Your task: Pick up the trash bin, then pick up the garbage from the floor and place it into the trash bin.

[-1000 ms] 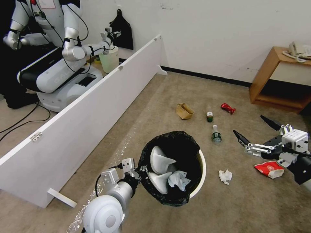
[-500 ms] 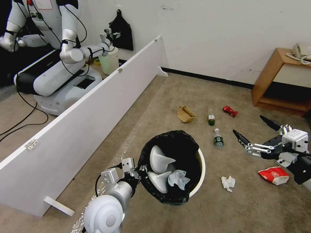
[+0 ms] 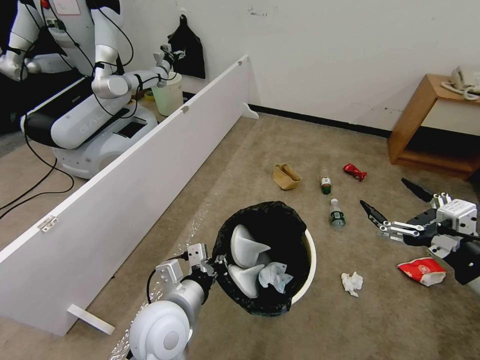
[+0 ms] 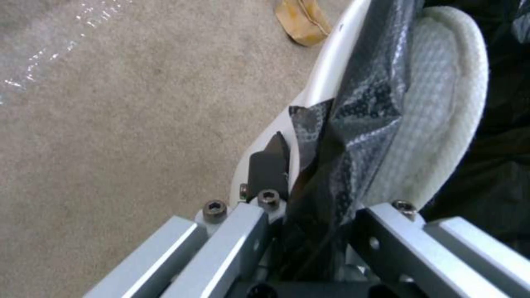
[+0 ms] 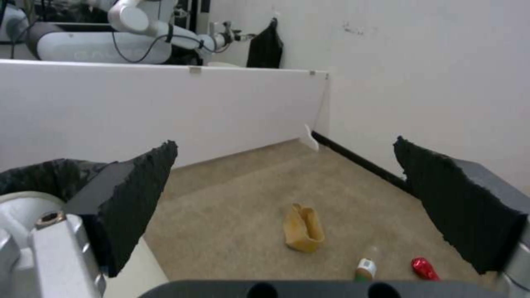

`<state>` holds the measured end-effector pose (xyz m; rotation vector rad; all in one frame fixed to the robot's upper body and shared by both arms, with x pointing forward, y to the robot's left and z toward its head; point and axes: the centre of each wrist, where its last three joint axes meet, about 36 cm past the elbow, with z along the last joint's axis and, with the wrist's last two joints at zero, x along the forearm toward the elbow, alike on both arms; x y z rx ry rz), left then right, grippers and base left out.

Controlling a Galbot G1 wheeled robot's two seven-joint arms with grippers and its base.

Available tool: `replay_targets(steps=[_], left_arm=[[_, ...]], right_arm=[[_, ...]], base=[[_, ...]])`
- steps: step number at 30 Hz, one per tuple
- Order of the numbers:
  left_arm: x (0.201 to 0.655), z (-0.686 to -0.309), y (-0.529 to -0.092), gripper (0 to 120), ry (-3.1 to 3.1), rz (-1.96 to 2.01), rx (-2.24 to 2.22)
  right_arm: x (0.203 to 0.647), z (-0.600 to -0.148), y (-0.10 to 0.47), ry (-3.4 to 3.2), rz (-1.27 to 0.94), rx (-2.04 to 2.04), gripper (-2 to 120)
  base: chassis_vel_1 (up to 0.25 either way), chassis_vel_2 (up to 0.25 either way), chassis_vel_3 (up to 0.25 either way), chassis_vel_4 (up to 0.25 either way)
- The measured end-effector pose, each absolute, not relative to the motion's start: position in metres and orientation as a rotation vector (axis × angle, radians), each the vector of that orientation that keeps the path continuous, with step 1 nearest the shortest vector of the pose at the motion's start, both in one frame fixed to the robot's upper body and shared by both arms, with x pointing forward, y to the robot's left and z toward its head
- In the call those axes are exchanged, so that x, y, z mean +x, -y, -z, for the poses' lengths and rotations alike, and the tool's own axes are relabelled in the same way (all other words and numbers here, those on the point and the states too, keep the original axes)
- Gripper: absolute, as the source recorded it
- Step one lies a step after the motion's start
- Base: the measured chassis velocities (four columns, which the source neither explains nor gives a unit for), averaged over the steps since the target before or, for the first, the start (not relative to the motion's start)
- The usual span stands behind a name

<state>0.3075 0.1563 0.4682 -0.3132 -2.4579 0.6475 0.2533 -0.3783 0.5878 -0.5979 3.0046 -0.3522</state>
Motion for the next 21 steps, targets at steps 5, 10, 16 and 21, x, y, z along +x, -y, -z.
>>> replay_targets(steps=[5, 10, 16, 21], left_arm=[[0.3073, -0.4679, -0.1566, 2, 2.458, -0.646, -0.312], [0.3072, -0.4678, -0.1566, 2, 2.458, -0.646, -0.312], [0.3073, -0.4678, -0.1575, 2, 2.459, -0.644, -0.310], [0.3072, -0.4680, -0.1577, 2, 2.460, -0.644, -0.309]], right_arm=[[0.2534, -0.5879, 0.3798, -3.007, 0.328, -0.607, 100], [0.2535, -0.5888, 0.3803, -3.008, 0.328, -0.613, 100], [0.2538, -0.5892, 0.3810, -3.007, 0.318, -0.621, 100], [0.2537, -0.5895, 0.3814, -3.011, 0.317, -0.625, 100]], base=[[0.000, 0.000, 0.000, 0.000], [0.000, 0.000, 0.000, 0.000], [0.000, 0.000, 0.000, 0.000], [-0.056, 0.029, 0.044, -0.027]])
